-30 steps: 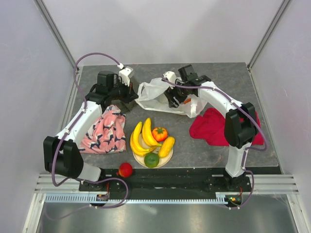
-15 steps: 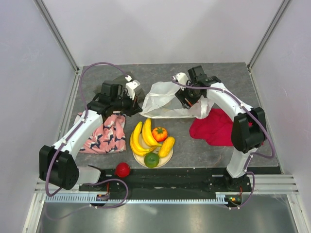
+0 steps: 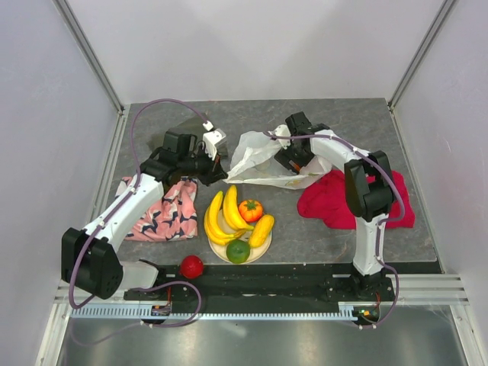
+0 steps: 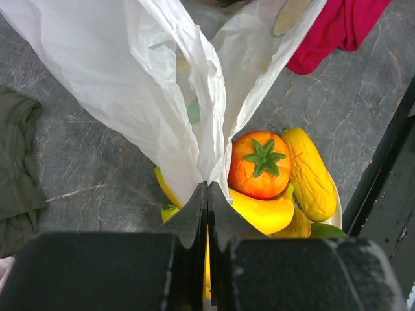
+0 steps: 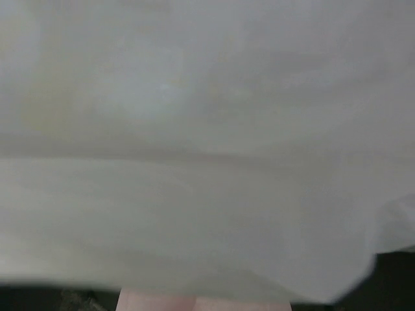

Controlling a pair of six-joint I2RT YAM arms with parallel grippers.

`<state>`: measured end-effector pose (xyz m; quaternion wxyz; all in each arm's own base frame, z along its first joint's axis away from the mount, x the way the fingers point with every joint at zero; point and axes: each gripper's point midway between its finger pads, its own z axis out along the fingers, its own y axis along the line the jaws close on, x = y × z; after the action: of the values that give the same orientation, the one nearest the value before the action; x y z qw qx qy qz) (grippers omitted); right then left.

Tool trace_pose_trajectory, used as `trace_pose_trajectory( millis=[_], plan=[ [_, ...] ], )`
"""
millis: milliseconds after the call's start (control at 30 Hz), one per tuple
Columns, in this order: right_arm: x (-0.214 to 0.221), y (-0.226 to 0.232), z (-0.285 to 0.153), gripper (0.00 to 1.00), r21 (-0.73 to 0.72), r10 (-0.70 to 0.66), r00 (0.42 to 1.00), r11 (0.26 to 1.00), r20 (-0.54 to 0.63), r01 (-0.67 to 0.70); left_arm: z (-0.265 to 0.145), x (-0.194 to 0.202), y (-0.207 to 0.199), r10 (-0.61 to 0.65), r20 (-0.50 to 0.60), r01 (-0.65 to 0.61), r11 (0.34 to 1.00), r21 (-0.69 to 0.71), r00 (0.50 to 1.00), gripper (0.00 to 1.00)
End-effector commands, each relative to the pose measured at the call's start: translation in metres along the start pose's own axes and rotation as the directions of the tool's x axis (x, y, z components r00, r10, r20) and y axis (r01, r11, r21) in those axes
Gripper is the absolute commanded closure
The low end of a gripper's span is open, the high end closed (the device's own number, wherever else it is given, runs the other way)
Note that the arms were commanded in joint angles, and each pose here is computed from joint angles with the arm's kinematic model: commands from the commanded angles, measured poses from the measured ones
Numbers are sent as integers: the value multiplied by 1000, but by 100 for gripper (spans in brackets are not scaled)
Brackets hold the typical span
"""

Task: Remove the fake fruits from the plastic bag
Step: Take out the fake fruit from the plastic bag, then place the plastic bag at the center of the board.

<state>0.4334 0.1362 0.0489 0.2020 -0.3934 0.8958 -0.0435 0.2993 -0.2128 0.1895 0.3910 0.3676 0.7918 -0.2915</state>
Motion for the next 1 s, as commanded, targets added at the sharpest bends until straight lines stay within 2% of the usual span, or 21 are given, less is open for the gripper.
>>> trace_pose_trajectory(
  millis=[0, 33, 133, 167, 200, 233, 333, 533, 733, 833, 967],
  plan=[
    [-8, -6, -3, 20, 16, 16, 1000, 1000, 18, -17, -1, -7, -1, 51, 32, -52, 999, 5, 998, 98],
    [-12, -6, -7, 37, 11, 11, 999, 1000, 40, -12, -1, -8, -1, 53, 37, -53, 999, 5, 998, 98],
    [-34, -7, -32, 56, -18, -2, 991, 1000, 136, 5, 1, -14, 1, 44, 48, -44, 999, 3, 998, 98],
    [-46, -6, -45, 58, -30, -8, 983, 999, 183, 14, 2, -15, 3, 37, 49, -36, 999, -2, 998, 98],
    [-54, -5, -57, 59, -37, -11, 976, 999, 219, 19, 2, -21, 5, 37, 60, -37, 999, -9, 997, 98],
    [-73, -2, -85, 59, -69, -14, 950, 997, 312, 37, 5, -24, 9, 33, 66, -32, 999, -21, 997, 98],
    [-96, 10, -140, 59, -114, -29, 895, 990, 444, 88, 12, -37, 17, -1, 86, 4, 999, -34, 996, 98],
    [-97, 56, -207, 57, -184, -92, 813, 954, 575, 237, 25, -87, 33, -28, 157, 35, 999, -41, 987, 98],
    [-97, 90, -248, 55, -185, -123, 693, 918, 710, 352, 35, -129, 56, -15, 205, 34, 996, -88, 979, 98],
    [-97, 112, -263, 53, -210, -137, 657, 882, 742, 422, 34, -157, 71, -8, 253, 45, 989, -139, 967, 98],
    [-82, 158, -259, 53, -202, -272, 629, 792, 728, 577, 30, -197, 99, 25, 324, 51, 973, -223, 946, 98]
  ],
)
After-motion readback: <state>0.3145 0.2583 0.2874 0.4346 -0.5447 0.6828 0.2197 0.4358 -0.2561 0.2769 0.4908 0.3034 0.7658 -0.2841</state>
